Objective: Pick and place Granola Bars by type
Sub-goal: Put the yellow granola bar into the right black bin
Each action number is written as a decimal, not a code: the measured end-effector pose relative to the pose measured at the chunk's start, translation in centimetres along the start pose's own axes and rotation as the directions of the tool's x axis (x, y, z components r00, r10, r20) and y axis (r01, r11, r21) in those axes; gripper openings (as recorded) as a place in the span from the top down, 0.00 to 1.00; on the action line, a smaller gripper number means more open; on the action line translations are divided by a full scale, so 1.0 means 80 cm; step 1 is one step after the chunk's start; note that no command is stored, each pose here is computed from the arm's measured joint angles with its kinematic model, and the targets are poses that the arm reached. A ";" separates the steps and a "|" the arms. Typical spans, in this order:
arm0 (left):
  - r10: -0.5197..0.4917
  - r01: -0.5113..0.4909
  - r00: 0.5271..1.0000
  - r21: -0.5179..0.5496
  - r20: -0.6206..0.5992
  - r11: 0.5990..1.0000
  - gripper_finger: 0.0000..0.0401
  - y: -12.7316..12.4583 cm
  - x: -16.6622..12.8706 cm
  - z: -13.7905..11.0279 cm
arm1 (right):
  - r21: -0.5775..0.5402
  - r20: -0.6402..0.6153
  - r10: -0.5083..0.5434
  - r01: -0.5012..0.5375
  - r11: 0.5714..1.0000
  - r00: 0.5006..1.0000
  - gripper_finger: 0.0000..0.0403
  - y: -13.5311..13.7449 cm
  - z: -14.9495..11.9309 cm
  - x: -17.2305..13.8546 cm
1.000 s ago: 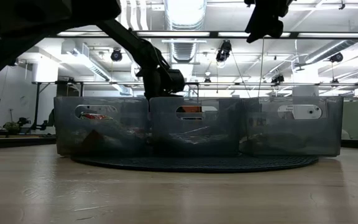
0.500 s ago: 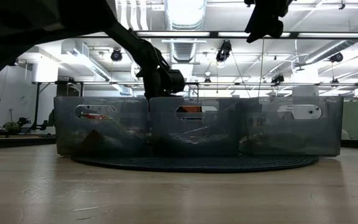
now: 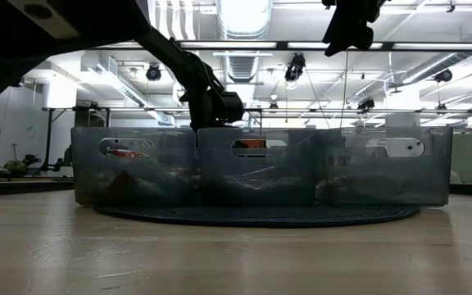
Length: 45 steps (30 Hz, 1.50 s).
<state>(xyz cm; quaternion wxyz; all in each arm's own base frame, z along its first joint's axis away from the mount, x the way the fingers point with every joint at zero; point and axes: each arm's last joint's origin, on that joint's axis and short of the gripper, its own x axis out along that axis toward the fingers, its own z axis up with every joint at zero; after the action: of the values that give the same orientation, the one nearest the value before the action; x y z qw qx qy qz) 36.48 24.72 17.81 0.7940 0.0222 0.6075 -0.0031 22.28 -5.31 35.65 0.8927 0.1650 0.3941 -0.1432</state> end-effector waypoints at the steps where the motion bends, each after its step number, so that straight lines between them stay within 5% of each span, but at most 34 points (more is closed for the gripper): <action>1: 0.000 0.000 1.000 -0.001 0.000 1.000 0.92 0.000 0.000 0.000 | 0.000 0.000 0.000 0.000 1.000 1.000 0.58 0.000 0.000 0.000; 19: 0.014 -0.014 1.000 -0.004 -0.026 1.000 0.96 0.003 -0.021 0.006 | -0.007 -0.001 0.003 -0.003 1.000 1.000 0.58 0.000 0.000 0.000; 28: 0.037 -0.037 0.999 -0.014 0.036 0.999 0.96 0.009 -0.080 0.031 | -0.019 0.006 0.004 -0.004 1.000 1.000 0.58 0.000 0.000 -0.001; 33: -0.071 0.080 0.976 -0.034 0.207 0.996 0.96 0.001 -0.118 0.053 | -0.044 0.071 0.020 -0.017 0.999 0.997 0.59 0.002 0.008 -0.018; 45: -0.200 0.164 0.920 0.132 0.338 0.978 0.97 -0.067 -0.143 0.106 | -0.095 0.212 0.047 -0.027 0.995 0.976 0.95 -0.003 -0.025 -0.104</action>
<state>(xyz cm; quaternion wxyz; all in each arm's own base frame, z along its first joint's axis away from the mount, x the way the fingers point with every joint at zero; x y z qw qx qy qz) 41.51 18.79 30.89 0.8832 0.0050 0.4555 -0.1116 15.48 -3.69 40.62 0.9392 0.1148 0.2985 -0.1252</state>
